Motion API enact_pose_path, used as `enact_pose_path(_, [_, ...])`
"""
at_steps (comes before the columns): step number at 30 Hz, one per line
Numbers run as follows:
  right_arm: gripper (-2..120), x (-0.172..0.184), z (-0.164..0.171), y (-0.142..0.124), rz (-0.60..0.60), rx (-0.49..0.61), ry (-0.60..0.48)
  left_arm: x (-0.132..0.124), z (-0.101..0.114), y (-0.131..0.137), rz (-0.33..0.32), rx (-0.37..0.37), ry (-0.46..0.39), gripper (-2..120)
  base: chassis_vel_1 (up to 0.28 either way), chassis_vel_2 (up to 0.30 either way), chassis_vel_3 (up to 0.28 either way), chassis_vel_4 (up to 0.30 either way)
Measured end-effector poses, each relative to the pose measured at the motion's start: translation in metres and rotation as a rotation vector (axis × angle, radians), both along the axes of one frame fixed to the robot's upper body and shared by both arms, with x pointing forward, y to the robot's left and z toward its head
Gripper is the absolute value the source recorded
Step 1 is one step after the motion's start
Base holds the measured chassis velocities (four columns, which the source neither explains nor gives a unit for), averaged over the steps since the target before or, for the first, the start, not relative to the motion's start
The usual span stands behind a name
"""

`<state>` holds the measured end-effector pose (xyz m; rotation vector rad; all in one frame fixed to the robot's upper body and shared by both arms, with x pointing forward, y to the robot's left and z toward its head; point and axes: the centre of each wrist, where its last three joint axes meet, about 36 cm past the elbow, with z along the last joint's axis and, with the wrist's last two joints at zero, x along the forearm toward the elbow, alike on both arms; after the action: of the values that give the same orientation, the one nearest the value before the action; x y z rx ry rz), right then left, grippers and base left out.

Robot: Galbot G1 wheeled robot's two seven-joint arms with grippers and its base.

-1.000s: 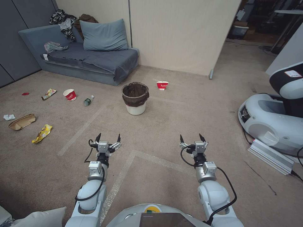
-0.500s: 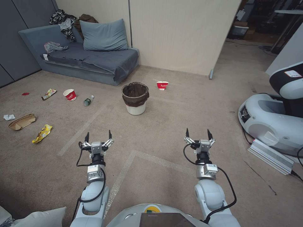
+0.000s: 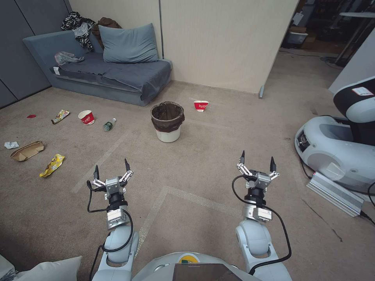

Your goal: Pick up the trash bin, then pick up the garbage from the floor and place it into the trash bin.

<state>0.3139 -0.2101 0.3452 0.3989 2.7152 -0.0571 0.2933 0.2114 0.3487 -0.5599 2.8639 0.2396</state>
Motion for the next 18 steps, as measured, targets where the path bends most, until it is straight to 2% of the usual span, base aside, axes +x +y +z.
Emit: enact_pose_path(18, [100,-0.0011,0.0024,-0.0008,0.002,-0.007,0.03,0.001,0.0005,-0.0009,-0.006,-0.002,0.008,100,0.0,0.0,0.0,0.0])
